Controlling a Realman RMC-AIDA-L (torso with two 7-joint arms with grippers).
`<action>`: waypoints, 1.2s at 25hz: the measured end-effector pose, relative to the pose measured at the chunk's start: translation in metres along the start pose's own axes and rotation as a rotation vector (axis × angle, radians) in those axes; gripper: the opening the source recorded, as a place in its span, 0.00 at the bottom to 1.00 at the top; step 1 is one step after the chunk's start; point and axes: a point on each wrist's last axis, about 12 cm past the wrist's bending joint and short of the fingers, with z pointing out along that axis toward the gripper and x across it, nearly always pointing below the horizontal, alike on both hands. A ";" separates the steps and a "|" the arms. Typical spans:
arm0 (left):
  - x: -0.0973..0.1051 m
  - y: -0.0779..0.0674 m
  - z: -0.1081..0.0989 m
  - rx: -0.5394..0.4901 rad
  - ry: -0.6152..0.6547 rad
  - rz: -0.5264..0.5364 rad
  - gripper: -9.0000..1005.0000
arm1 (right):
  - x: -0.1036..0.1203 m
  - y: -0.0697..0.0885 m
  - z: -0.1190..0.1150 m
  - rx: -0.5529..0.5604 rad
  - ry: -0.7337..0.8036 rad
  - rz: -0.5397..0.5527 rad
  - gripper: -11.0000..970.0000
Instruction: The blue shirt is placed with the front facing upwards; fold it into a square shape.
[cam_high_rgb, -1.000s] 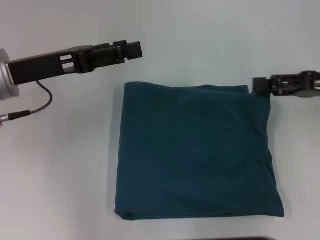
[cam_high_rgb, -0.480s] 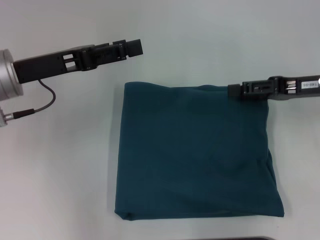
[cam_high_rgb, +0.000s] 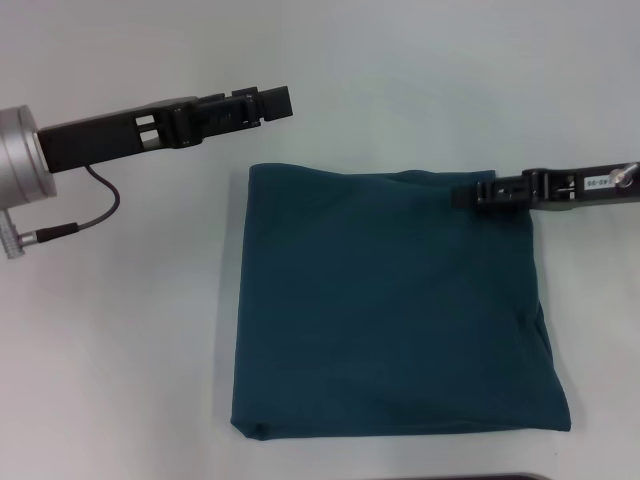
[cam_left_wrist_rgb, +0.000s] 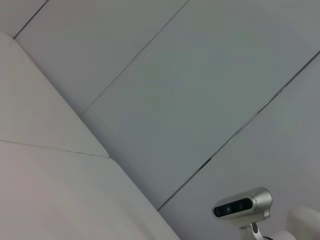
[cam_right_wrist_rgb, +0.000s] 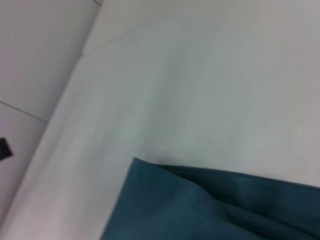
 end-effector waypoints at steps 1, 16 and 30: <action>0.001 0.000 0.000 -0.001 -0.001 -0.004 0.96 | 0.001 0.000 0.002 0.007 0.006 -0.003 0.77; 0.002 0.001 0.002 0.004 -0.002 -0.010 0.96 | 0.001 -0.007 -0.029 -0.016 -0.098 0.023 0.77; -0.004 -0.002 0.010 0.023 0.008 0.007 0.96 | 0.029 -0.020 -0.054 -0.018 -0.100 0.147 0.77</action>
